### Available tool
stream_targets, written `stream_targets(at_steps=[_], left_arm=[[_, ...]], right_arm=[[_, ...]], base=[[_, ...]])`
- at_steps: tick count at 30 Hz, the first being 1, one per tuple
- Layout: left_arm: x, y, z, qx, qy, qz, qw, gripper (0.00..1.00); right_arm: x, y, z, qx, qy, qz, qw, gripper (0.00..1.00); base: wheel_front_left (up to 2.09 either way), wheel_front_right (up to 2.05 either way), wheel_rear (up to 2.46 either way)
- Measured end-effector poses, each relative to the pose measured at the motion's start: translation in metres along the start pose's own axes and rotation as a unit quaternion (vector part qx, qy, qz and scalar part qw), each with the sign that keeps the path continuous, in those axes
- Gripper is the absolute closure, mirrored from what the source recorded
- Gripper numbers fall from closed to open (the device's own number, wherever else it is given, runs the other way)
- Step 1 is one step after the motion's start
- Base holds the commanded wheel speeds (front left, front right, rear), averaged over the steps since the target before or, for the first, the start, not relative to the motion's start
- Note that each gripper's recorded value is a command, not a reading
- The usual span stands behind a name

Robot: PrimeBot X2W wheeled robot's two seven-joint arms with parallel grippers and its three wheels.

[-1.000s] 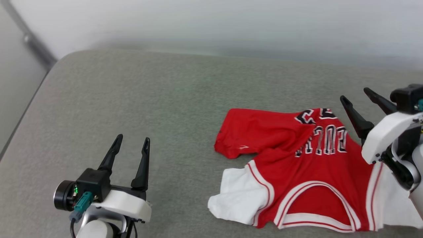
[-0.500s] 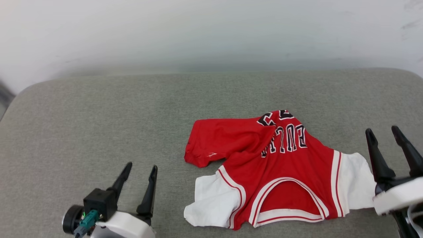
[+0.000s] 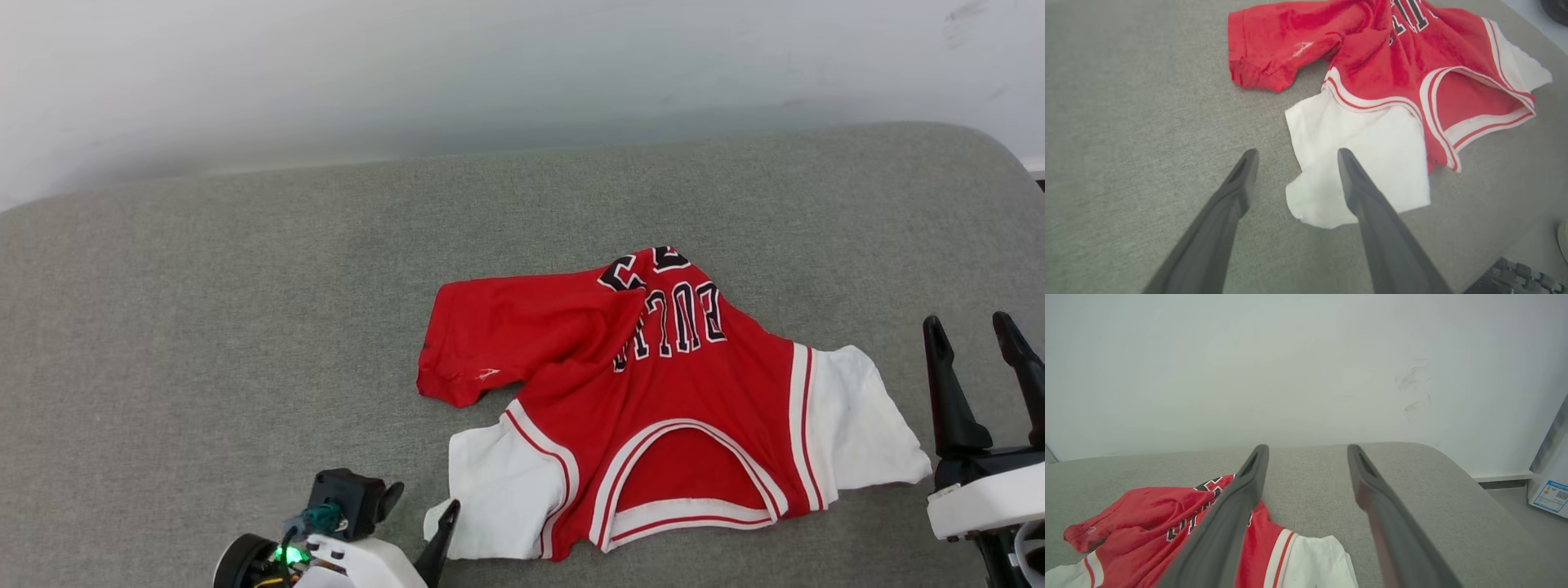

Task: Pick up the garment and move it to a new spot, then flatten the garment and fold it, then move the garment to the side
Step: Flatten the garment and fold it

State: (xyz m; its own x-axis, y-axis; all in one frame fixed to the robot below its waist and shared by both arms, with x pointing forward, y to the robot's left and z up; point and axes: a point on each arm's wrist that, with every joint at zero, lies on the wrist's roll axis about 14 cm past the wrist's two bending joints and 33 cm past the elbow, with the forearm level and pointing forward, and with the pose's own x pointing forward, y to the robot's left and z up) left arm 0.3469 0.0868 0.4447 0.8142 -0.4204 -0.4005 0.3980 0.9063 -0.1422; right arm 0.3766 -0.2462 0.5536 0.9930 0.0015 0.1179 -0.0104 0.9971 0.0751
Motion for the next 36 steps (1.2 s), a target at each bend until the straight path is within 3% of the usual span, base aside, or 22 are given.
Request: stream_targets(at_steps=[6, 22, 24, 29, 36], left_arm=[[0.002, -0.006, -0.034, 0.015, 0.115, -0.008, 0.993, 0.0], [0.025, 0.005, -0.075, 0.016, 0.199, 0.001, 0.98, 0.0], [0.026, 0.002, -0.081, 0.018, 0.211, -0.009, 0.977, 1.0], [0.026, 0.0, -0.086, 0.011, 0.216, -0.013, 0.976, 1.0], [0.014, 0.027, -0.064, -0.004, 0.145, 0.048, 0.988, 1.0]], right_arm=[[-0.001, -0.001, -0.015, 0.003, 0.023, -0.004, 1.0, 0.0], [0.006, -0.011, -0.035, 0.001, 0.043, -0.022, 0.999, 0.0], [0.007, -0.01, -0.038, -0.001, 0.048, -0.02, 0.999, 0.0], [0.008, -0.01, -0.035, -0.005, 0.043, -0.02, 0.999, 0.0], [0.003, -0.002, -0.035, -0.019, 0.065, 0.0, 0.998, 0.0]], base=[[0.0, 0.0, 0.0], [0.0, 0.0, 0.0], [0.0, 0.0, 0.0], [0.0, 0.0, 0.0], [0.0, 0.0, 0.0]])
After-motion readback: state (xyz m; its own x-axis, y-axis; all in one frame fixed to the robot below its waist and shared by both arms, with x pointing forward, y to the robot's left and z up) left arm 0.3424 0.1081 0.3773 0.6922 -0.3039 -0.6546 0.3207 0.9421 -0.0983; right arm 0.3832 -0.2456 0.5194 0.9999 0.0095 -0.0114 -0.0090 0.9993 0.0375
